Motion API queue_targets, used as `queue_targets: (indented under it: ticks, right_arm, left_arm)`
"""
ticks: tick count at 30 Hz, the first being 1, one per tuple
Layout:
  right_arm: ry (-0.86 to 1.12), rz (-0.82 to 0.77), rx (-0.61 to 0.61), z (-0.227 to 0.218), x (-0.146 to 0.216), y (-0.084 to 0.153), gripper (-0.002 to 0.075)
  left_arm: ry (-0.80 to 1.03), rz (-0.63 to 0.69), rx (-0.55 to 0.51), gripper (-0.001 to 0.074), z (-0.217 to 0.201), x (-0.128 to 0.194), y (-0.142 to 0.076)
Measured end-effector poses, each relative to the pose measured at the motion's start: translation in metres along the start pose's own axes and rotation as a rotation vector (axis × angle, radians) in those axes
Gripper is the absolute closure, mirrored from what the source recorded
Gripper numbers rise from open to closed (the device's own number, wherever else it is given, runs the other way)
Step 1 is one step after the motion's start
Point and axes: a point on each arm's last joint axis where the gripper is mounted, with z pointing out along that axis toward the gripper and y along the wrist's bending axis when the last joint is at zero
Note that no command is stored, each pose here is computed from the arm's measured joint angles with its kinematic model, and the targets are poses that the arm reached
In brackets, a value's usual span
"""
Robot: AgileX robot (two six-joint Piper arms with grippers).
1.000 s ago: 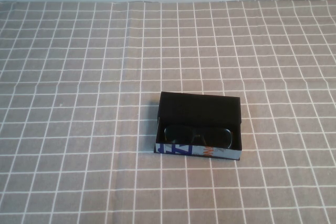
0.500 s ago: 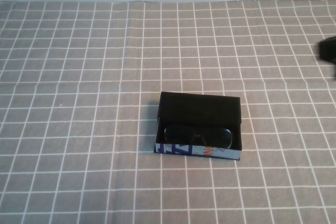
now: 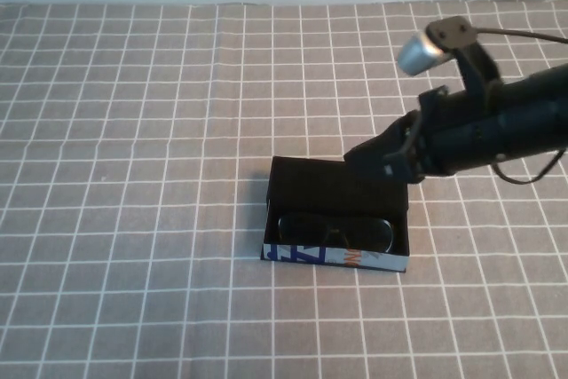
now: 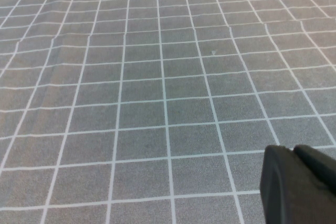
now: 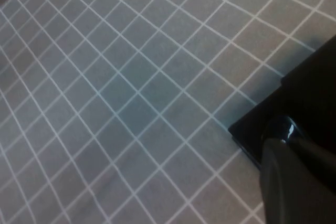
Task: Take glasses out of glasses case
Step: Pick up the glasses from the glasses case
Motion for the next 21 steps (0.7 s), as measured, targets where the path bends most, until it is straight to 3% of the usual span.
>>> queue_targets:
  ticks: [3, 7, 16, 19, 21]
  right_arm:
    - [0.061, -0.065, -0.028, 0.015, -0.003, -0.009, 0.0744]
    - [0.221, -0.265, 0.022, 0.033, -0.005, -0.013, 0.0744]
    - [0.556, -0.744, 0.171, 0.069, -0.003, 0.006, 0.0742]
    - [0.600, -0.812, 0.188, 0.082, 0.002, 0.007, 0.0713]
    - [0.607, -0.824, 0.194, 0.087, 0.003, 0.005, 0.0650]
  left_arm:
    - [0.000, 0.000, 0.000, 0.0740, 0.000, 0.000, 0.000]
    - [0.000, 0.000, 0.000, 0.0740, 0.000, 0.000, 0.000]
    - [0.000, 0.000, 0.000, 0.0740, 0.000, 0.000, 0.000]
    - [0.000, 0.000, 0.000, 0.0740, 0.000, 0.000, 0.000]
    - [0.000, 0.000, 0.000, 0.0740, 0.000, 0.000, 0.000]
